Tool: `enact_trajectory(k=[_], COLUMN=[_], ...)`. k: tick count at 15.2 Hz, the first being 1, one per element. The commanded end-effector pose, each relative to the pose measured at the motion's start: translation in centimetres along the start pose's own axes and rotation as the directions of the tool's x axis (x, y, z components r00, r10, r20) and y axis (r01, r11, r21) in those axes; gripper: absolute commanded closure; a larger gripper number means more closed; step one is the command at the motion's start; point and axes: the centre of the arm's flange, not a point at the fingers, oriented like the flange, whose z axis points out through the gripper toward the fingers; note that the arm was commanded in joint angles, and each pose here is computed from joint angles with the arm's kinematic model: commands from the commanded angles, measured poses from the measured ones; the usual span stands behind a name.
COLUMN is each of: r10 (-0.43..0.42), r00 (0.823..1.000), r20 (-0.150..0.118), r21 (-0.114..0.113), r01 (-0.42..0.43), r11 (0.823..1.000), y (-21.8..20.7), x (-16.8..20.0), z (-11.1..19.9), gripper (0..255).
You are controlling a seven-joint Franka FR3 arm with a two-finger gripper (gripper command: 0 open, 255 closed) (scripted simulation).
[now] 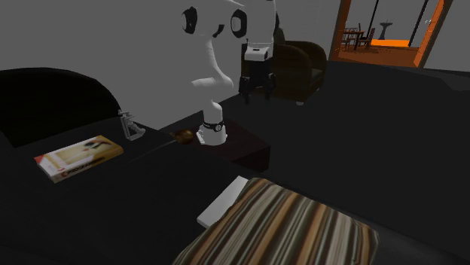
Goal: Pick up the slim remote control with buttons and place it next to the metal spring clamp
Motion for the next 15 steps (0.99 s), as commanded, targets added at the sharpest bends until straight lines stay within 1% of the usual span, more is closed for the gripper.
enact_trajectory(k=[1,4,8,11,15], r10=[0.059,0.144,0.256,0.338,0.443], r00=[0.998,0.989,0.967,0.941,0.896], r20=[-0.002,-0.005,-0.008,-0.010,-0.013], r21=[0.000,0.000,0.000,0.001,0.001], r01=[-0.059,-0.144,-0.256,-0.338,-0.443], r11=[0.998,0.990,0.967,0.941,0.896], y=[1.1,2.8,5.4,7.7,11.1], x=[2.2,5.4,9.5,12.3,15.7], z=[1.1,2.6,4.6,6.1,8.1], gripper=[0,0,0,0,0])
